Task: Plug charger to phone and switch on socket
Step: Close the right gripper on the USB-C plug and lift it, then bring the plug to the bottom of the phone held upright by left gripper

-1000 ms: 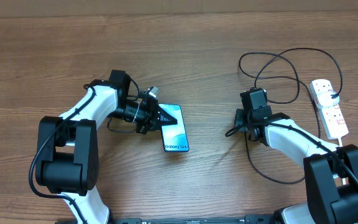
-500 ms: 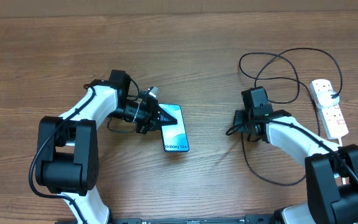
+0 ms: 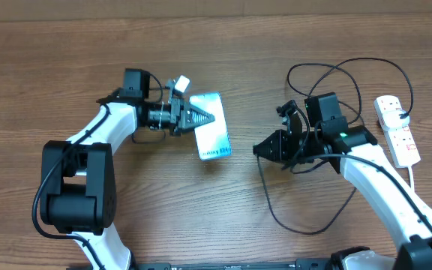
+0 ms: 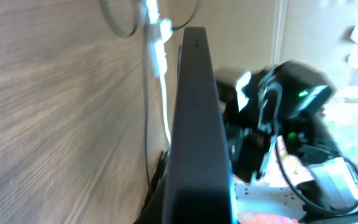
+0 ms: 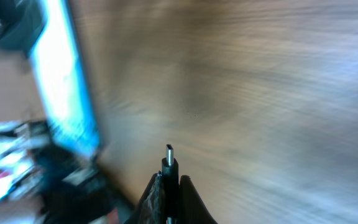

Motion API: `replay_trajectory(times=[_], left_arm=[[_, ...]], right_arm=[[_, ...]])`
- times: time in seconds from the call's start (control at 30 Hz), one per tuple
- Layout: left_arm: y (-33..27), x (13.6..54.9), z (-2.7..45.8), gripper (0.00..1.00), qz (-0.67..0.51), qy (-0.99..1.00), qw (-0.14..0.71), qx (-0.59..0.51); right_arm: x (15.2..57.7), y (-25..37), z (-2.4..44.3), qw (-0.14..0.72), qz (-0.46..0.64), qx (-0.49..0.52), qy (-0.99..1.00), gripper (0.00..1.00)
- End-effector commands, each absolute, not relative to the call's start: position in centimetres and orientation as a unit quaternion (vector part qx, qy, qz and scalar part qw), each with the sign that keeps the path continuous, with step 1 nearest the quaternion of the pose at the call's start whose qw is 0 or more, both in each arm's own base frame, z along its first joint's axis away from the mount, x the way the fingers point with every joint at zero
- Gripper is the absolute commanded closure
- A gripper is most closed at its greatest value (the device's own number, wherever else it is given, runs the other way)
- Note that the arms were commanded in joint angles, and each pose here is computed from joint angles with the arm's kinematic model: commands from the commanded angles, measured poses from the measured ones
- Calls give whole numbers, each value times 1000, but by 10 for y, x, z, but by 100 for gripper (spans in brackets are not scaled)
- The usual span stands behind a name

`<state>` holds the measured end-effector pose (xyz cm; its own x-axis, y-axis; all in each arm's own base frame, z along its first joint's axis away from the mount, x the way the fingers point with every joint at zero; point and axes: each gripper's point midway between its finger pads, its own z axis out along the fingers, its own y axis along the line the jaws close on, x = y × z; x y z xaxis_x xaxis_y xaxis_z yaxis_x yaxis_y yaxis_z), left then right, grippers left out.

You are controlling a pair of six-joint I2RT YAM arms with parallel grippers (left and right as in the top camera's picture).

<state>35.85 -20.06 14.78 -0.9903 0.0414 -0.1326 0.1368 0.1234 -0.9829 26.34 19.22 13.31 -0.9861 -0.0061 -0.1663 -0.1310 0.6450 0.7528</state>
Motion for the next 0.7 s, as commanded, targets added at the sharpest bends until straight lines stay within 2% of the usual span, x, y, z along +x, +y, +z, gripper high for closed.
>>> replay_trajectory(times=[0.0,0.33,0.67], left_arm=[[-193,364,181,96,-708,703,21,63],[-176,412,214,96,-695,712,84,56],[-197,416,244,96,-700,703,101,73]], right_arm=[[249,207,165,59,491,-71,866,96],[222,229,176,62,565,-166,806,96],[242,260,192,124,591,-203,771,96]])
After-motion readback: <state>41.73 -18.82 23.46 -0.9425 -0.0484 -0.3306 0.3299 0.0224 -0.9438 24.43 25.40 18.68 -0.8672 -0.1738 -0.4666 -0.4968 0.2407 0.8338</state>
